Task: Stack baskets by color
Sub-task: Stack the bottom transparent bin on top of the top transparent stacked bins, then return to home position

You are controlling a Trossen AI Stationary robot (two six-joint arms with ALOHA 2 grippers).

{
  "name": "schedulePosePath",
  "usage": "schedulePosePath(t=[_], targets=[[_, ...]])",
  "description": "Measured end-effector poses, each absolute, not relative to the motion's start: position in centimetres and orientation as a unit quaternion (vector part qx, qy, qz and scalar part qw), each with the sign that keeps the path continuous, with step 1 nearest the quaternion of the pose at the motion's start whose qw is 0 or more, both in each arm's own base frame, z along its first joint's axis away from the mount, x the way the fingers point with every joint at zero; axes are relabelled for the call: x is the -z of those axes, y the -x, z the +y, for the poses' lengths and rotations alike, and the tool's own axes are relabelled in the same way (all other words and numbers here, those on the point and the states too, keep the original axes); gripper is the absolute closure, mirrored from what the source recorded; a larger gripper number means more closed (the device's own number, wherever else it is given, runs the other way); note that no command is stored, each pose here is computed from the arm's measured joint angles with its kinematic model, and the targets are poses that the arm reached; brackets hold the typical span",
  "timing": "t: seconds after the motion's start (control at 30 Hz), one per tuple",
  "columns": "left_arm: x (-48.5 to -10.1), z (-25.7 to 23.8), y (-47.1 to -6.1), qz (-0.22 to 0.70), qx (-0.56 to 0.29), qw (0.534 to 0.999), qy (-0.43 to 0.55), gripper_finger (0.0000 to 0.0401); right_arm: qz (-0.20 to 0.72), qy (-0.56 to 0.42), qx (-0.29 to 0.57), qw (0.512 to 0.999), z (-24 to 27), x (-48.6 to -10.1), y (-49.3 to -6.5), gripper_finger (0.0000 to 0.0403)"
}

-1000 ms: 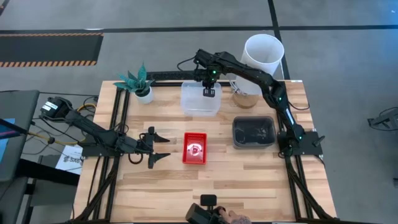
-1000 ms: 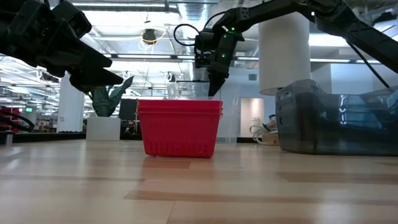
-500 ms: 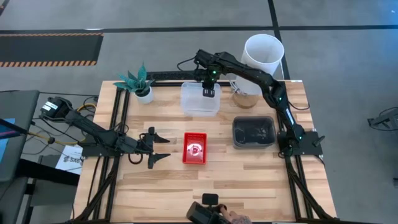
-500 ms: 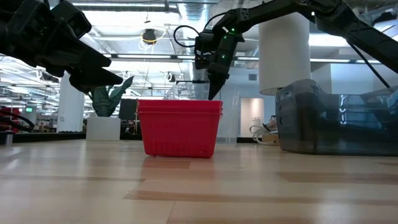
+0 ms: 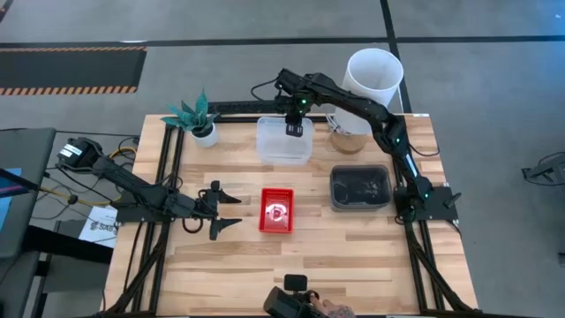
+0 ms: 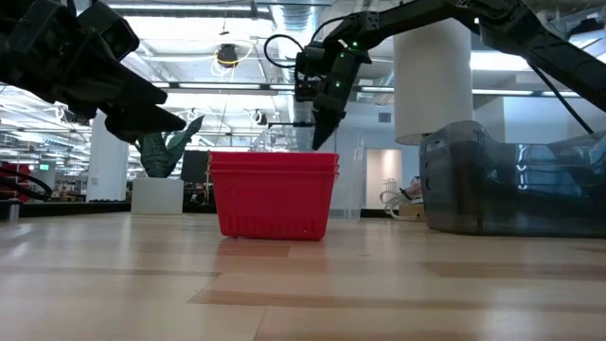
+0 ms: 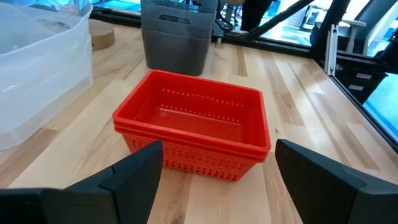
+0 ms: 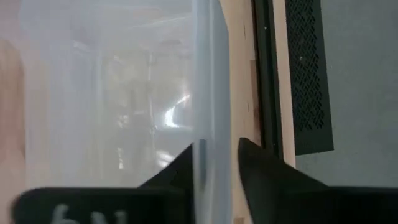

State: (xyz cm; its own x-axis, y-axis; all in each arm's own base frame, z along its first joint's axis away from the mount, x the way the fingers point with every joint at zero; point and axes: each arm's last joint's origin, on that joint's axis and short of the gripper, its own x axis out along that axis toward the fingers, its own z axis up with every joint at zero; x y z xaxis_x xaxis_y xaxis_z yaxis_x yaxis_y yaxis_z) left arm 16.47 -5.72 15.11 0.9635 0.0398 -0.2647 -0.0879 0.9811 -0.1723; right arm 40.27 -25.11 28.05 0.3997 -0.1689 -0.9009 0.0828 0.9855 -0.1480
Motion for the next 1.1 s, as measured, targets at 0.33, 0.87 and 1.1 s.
schedulePosePath(t=[0.33, 0.87, 1.1], targets=[[-15.08, -5.72, -16.47, 0.133, -0.033, 0.986, 0.092, 0.0103, 0.548, 0.027, 0.071, 0.833, -25.36, -27.94, -39.90, 0.0381], [-15.08, -5.71, -16.46, 0.133, -0.034, 0.986, 0.100, 0.0103, 0.544, 0.013, 0.067, 0.837, -25.28, -27.52, -40.07, 0.0331], [-15.07, -5.72, -16.46, 0.133, -0.033, 0.986, 0.100, 0.0103, 0.527, 0.017, 0.080, 0.846, -25.49, -27.75, -40.39, 0.0261]])
